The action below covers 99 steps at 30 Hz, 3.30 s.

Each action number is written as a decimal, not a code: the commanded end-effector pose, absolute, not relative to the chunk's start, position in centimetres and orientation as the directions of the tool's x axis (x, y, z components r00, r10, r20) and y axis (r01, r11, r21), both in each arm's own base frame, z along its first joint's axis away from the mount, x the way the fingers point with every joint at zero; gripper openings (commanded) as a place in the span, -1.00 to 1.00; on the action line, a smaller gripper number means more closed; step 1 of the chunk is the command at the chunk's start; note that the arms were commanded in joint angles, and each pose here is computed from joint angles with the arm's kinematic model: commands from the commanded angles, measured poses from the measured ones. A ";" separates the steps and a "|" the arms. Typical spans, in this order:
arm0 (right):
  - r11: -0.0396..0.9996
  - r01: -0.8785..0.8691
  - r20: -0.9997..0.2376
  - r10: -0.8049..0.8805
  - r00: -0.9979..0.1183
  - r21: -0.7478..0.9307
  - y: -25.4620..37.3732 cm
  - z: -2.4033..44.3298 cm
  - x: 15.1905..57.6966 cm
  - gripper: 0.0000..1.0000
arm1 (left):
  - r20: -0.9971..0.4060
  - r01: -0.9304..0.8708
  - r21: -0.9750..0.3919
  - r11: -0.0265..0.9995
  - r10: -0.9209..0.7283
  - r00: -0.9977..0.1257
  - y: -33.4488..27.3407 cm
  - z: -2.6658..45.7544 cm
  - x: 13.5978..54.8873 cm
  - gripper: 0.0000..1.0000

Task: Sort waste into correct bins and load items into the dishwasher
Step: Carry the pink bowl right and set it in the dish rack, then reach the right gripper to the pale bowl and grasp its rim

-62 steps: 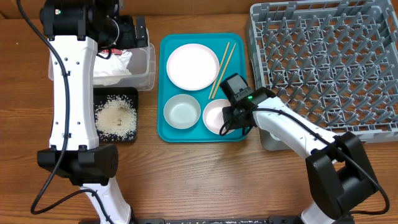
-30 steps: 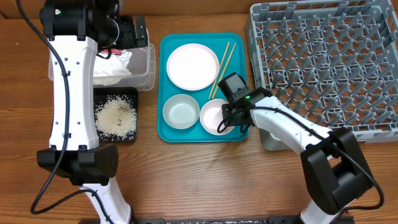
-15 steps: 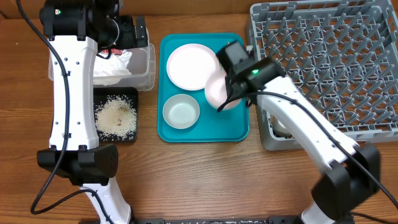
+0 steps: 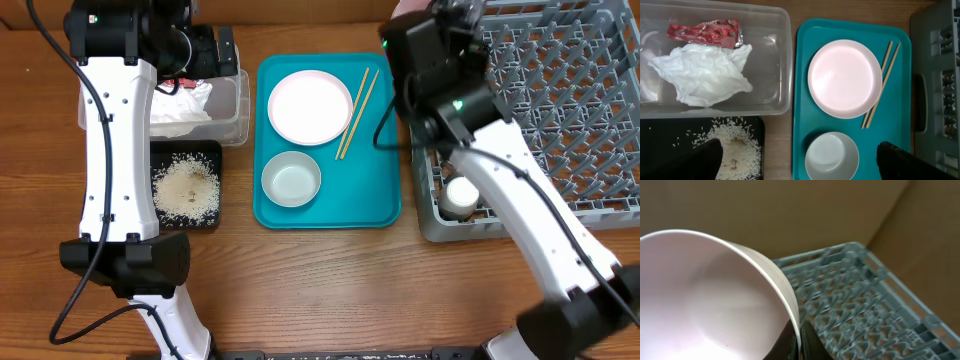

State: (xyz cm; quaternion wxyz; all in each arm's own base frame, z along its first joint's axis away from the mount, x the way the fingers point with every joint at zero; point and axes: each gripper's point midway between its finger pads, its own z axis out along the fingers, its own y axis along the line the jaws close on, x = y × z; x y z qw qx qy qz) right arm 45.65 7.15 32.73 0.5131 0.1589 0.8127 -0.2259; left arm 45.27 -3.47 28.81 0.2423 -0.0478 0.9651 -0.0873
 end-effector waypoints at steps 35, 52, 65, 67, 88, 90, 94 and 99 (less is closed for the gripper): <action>0.520 0.225 -0.513 -0.518 -0.684 -0.824 0.7 17.7 60.3 -0.92 | -0.455 -0.067 -0.192 0.979 -0.149 -0.878 -3.6 28.6 45.5 1.00; 0.508 0.167 -0.482 -0.587 -0.650 -0.845 6.1 17.8 59.7 -0.35 | -0.455 -0.067 -0.192 0.979 -0.149 -0.878 -3.6 28.6 45.5 1.00; 0.522 0.172 -0.509 -0.618 -0.599 -0.835 10.3 18.6 59.1 -0.12 | -0.455 -0.067 -0.192 0.979 -0.149 -0.878 -3.6 28.6 45.5 1.00; 0.536 0.189 -0.532 -0.611 -0.586 -0.823 10.5 19.0 59.1 0.01 | -0.455 -0.067 -0.192 0.979 -0.149 -0.878 -3.6 28.6 45.5 1.00; 0.642 -0.599 -0.549 -0.314 -0.775 0.479 30.4 22.0 42.8 1.00 | -0.455 -0.066 -0.193 0.979 -0.149 -0.878 -3.6 28.6 45.5 1.00; 0.631 -0.544 -0.467 -0.306 -0.830 0.553 31.1 20.5 41.4 1.00 | -0.455 -0.067 -0.192 0.979 -0.149 -0.878 -3.6 28.6 45.5 1.00; 0.704 -0.396 -0.313 -0.252 -0.916 0.590 31.1 16.1 40.0 0.77 | -0.455 -0.067 -0.192 0.979 -0.149 -0.878 -3.6 28.6 45.5 1.00; 0.820 -0.197 -0.144 -0.140 -0.980 0.537 29.7 10.6 38.4 0.44 | -0.455 -0.066 -0.193 0.979 -0.149 -0.878 -3.6 28.6 45.5 1.00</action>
